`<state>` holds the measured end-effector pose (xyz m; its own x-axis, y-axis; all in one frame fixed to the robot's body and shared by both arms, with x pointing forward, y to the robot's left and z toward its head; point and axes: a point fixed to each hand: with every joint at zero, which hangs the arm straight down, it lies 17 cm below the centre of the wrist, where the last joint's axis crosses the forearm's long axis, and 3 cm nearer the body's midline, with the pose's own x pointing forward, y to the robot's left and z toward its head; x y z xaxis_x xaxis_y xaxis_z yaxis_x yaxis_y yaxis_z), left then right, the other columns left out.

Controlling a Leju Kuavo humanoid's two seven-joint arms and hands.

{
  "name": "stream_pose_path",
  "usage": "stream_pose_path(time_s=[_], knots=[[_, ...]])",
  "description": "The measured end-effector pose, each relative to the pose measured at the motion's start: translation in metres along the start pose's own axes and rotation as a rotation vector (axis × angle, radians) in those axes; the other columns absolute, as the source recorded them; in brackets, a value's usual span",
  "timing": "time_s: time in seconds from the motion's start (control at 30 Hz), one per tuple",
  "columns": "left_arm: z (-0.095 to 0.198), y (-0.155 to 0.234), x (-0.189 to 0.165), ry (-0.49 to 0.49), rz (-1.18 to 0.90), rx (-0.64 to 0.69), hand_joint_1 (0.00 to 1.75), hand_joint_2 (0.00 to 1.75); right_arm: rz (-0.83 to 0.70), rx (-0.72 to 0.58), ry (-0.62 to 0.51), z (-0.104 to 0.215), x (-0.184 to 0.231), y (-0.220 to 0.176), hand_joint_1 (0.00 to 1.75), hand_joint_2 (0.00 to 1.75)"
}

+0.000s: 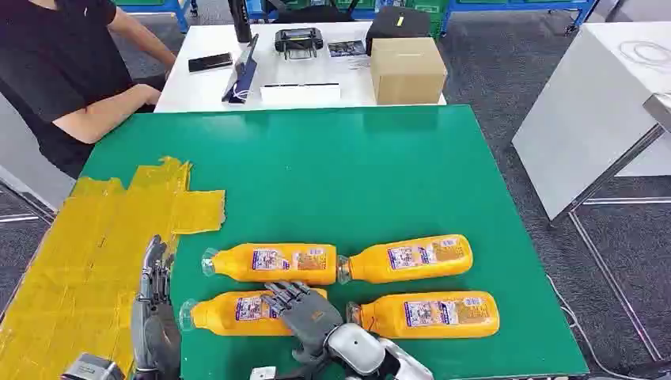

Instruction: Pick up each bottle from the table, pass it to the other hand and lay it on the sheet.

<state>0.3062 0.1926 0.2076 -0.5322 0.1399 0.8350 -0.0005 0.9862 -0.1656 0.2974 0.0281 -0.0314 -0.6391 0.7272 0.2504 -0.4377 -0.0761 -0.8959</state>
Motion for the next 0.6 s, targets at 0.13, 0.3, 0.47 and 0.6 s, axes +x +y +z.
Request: stream_pose_path(time_s=[0.13, 0.3, 0.47, 0.6], knots=[[0.000, 0.001, 0.000, 0.000, 0.000, 0.001, 0.00, 0.00, -0.013, 0.033, -0.016, -0.001, -0.002, 0.005, 1.47, 1.75], [-0.002, 0.000, 0.000, -0.008, 0.013, -0.002, 0.00, 0.00, -0.098, 0.086, -0.070, -0.003, 0.000, 0.009, 1.75, 1.75], [-0.003, 0.001, 0.002, -0.018, 0.030, 0.005, 0.00, 0.00, -0.137, 0.114, -0.063, -0.008, -0.011, 0.009, 1.75, 1.75], [-0.004, 0.000, 0.003, -0.021, 0.040, 0.001, 0.00, 0.00, -0.136, 0.131, -0.062, -0.011, -0.014, 0.010, 1.75, 1.75]])
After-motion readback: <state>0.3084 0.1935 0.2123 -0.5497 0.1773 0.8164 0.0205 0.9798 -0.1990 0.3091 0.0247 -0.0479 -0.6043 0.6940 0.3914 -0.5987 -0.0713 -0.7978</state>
